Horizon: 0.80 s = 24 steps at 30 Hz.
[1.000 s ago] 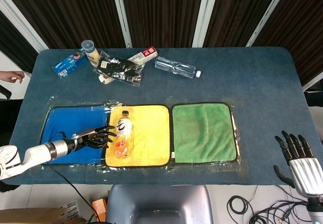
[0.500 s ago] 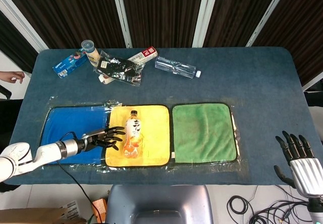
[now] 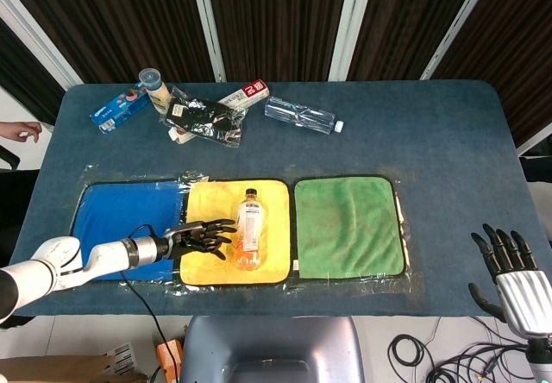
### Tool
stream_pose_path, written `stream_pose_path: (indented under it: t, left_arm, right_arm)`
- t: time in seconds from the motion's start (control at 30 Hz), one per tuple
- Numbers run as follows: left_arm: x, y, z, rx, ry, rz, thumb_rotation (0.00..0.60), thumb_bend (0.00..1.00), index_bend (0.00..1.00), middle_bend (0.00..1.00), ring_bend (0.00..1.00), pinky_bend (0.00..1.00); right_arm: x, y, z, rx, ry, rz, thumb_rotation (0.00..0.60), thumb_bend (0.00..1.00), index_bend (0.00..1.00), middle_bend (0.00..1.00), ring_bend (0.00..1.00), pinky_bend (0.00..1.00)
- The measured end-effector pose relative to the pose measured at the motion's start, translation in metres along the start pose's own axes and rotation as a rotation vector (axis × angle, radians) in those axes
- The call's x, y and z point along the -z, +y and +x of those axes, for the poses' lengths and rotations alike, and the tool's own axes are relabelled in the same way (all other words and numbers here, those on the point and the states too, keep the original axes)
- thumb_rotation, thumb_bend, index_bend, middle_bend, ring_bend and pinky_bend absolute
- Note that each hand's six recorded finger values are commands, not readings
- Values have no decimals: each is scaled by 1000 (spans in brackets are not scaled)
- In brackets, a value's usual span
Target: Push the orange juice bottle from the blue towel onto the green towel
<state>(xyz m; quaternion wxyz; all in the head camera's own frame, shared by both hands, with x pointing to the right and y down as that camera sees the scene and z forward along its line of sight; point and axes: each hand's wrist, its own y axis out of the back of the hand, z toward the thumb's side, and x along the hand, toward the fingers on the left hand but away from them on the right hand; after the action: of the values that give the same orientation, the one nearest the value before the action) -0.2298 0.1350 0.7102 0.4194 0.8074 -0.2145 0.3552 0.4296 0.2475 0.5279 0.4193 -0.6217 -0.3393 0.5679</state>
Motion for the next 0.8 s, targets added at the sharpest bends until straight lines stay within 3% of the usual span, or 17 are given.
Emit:
stream_pose_path:
  t: [0.8]
  left_arm:
    - [-30,-36,44,121,19,-42,600,515,0,33,75,329]
  right_arm:
    - [4,4,1,-13,12,-33,600,261,0,0,0,0]
